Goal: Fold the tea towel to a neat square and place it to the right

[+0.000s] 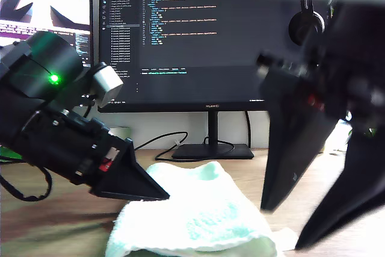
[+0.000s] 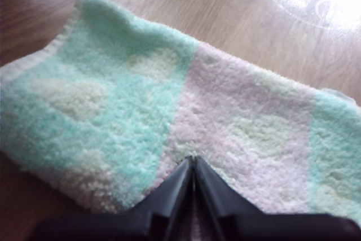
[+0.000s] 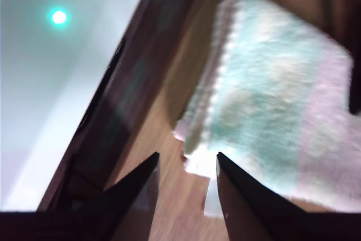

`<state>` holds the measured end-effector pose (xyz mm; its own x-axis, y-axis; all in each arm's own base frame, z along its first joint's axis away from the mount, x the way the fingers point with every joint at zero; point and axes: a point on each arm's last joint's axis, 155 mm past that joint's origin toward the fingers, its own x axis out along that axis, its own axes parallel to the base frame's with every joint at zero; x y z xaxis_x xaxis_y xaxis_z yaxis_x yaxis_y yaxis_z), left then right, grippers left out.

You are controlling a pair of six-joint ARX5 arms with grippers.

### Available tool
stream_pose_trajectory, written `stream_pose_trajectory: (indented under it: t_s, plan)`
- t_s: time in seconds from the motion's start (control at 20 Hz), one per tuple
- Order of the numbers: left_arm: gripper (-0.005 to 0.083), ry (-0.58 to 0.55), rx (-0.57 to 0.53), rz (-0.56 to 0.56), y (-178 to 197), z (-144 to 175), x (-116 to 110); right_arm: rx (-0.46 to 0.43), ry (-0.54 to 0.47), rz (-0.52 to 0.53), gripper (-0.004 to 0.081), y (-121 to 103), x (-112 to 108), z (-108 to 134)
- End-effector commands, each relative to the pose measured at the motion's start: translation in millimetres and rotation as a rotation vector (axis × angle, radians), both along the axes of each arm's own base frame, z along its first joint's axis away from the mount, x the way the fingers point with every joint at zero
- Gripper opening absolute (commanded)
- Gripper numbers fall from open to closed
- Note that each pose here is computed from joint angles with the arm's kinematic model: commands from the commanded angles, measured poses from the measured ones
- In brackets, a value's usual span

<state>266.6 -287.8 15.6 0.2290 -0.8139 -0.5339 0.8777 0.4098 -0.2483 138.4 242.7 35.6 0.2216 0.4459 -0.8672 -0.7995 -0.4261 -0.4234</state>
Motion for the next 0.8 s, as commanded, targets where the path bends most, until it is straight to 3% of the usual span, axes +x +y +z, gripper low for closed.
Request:
stream_pose_trajectory:
  t_s: [0.0,0.35,0.45,0.55,0.65,0.75]
  plan:
    - [-0.0020,0.102,0.070,-0.008,6,-34,-21,0.034,0.014,-0.037,0.0305,5,-2,0]
    - [-0.0020,0.175,0.090,0.088,9,-37,-11,0.219,0.215,-0.504,0.0302,25,9,29]
    - [-0.0020,0.179,0.094,0.090,8,-36,-9,0.229,0.241,-0.566,0.0302,24,10,30]
    - [-0.0020,0.190,0.095,0.097,7,-35,-7,0.182,0.255,-0.591,0.0300,14,6,23]
    - [-0.0020,0.208,0.086,0.110,4,-32,-5,0.170,0.310,-0.690,0.0300,6,3,18]
    - [-0.0020,0.240,0.091,0.122,4,-33,-6,0.216,0.405,-0.845,0.0300,8,1,18]
